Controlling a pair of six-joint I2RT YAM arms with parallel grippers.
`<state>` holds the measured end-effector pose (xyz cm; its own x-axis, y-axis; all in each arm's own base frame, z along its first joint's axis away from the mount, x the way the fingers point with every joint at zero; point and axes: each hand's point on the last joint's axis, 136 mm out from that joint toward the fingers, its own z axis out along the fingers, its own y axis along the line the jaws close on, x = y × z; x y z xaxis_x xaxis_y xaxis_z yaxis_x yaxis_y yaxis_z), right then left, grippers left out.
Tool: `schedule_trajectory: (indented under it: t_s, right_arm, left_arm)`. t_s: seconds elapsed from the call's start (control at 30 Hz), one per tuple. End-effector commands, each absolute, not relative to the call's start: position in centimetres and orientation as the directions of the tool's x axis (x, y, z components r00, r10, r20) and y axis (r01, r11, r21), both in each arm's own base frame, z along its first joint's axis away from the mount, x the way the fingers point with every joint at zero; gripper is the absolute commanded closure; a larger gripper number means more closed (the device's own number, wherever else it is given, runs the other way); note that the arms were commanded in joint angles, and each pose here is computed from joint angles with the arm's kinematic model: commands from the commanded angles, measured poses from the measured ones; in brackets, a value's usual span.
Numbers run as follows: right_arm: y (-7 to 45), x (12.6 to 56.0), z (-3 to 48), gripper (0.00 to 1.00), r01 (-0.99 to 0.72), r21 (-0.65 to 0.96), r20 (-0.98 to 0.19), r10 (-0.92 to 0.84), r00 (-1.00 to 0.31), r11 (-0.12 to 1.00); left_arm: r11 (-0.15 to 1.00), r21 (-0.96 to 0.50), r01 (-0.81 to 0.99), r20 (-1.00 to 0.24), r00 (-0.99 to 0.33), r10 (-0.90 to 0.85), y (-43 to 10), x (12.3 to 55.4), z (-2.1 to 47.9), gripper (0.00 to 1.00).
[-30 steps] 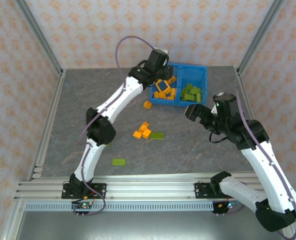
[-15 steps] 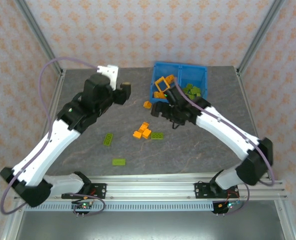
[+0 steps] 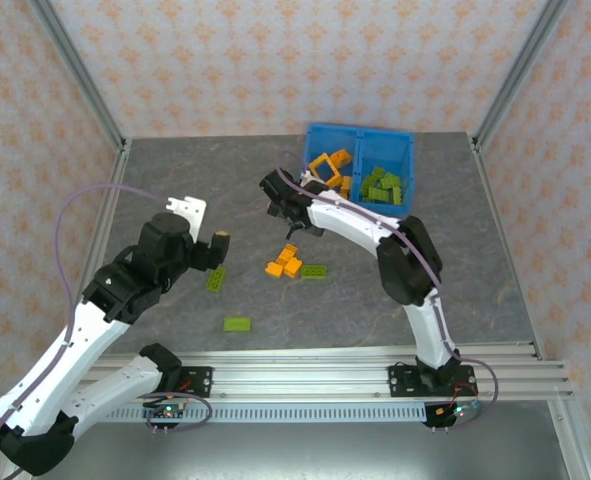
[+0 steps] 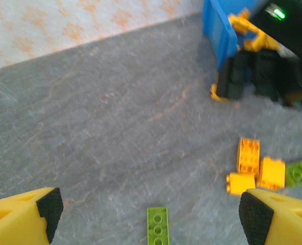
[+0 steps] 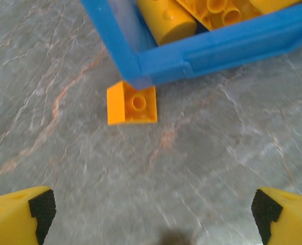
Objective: Sort the legos into containers by color
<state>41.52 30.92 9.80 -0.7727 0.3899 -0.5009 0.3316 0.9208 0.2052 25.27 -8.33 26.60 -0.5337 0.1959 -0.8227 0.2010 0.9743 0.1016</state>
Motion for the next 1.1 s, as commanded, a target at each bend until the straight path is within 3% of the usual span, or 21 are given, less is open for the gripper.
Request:
schedule_trajectory:
  t_s: [0.0,0.33,0.5,0.93,1.07]
  right_arm:
    - [30.0,43.7,9.7,0.01,0.368,0.133,-0.591,0.372,-0.716,0.92]
    - [30.9,46.6,4.8,0.16,0.41,0.159,-0.524,0.429,-0.736,0.898]
    - [31.1,46.9,3.6,0.24,0.406,0.162,-0.507,0.428,-0.748,0.9]
    - [31.1,45.3,2.2,0.59,0.367,0.139,-0.455,0.388,-0.801,0.92]
    - [31.2,44.4,3.0,0.61,0.345,0.153,-0.451,0.376,-0.809,0.926]
  left_arm:
    - [0.942,0.047,0.334,-0.846,-0.488,0.215,-10.8,25.1,26.5,0.0]
    - [0.838,0.004,0.546,-0.819,-0.478,0.316,-14.4,23.7,25.2,0.0]
    - [0.834,0.027,0.551,-0.803,-0.485,0.346,-14.2,23.7,24.5,0.0]
    - [0.841,0.043,0.54,-0.796,-0.49,0.356,-13.9,23.9,24.0,0.0]
    - [0.843,0.047,0.536,-0.794,-0.492,0.357,-13.9,24.0,24.0,0.0]
